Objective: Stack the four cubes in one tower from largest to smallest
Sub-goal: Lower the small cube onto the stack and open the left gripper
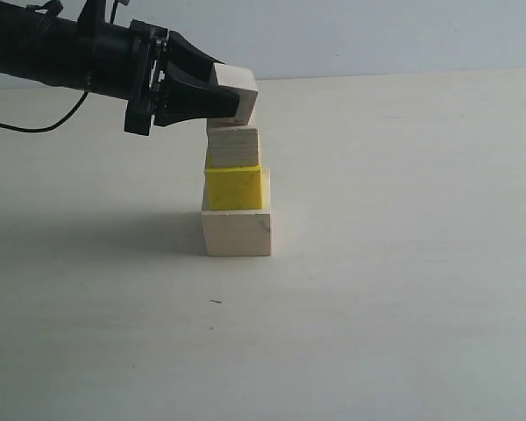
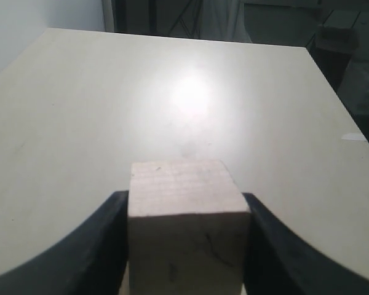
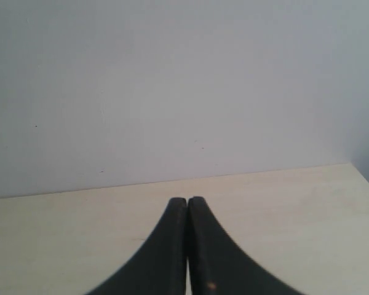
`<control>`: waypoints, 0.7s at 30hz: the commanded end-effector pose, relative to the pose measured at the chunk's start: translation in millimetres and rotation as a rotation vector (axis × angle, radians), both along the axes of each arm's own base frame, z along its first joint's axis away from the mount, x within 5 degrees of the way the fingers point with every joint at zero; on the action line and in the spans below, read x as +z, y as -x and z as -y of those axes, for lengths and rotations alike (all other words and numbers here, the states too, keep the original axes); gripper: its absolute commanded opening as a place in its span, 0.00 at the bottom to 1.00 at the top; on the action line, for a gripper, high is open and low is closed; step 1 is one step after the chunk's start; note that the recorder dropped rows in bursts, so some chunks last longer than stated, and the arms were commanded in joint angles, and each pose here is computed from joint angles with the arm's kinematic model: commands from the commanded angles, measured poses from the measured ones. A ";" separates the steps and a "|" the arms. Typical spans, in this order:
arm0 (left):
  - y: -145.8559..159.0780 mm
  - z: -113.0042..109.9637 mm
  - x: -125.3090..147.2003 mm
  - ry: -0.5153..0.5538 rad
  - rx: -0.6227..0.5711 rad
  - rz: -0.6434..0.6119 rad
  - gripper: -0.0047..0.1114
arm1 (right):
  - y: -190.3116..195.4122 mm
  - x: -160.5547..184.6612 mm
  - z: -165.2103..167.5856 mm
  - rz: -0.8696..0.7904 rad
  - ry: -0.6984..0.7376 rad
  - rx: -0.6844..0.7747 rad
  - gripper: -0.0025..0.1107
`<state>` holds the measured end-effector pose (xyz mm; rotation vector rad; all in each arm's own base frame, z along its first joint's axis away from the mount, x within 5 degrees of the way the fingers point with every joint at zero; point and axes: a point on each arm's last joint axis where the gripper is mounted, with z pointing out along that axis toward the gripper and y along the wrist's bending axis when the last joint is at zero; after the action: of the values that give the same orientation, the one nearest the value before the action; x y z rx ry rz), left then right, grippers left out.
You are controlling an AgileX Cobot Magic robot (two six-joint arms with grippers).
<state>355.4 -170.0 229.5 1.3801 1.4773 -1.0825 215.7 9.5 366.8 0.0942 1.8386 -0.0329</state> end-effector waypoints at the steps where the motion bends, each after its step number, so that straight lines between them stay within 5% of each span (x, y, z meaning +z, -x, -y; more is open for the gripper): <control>1: 0.7 -0.3 1.8 -0.001 -0.007 0.000 0.21 | 0.4 -0.8 0.1 0.003 0.006 0.005 0.02; 11: 0.0 0.1 3.1 0.013 0.004 -0.011 0.60 | 0.4 -0.8 0.1 0.003 0.006 0.005 0.02; 21: -0.3 0.2 3.5 0.018 0.014 -0.034 0.73 | 0.4 -0.8 0.1 0.003 0.006 0.005 0.02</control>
<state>355.4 -170.0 229.4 1.3664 1.4987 -1.0978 215.7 9.5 366.8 0.0942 1.8386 -0.0329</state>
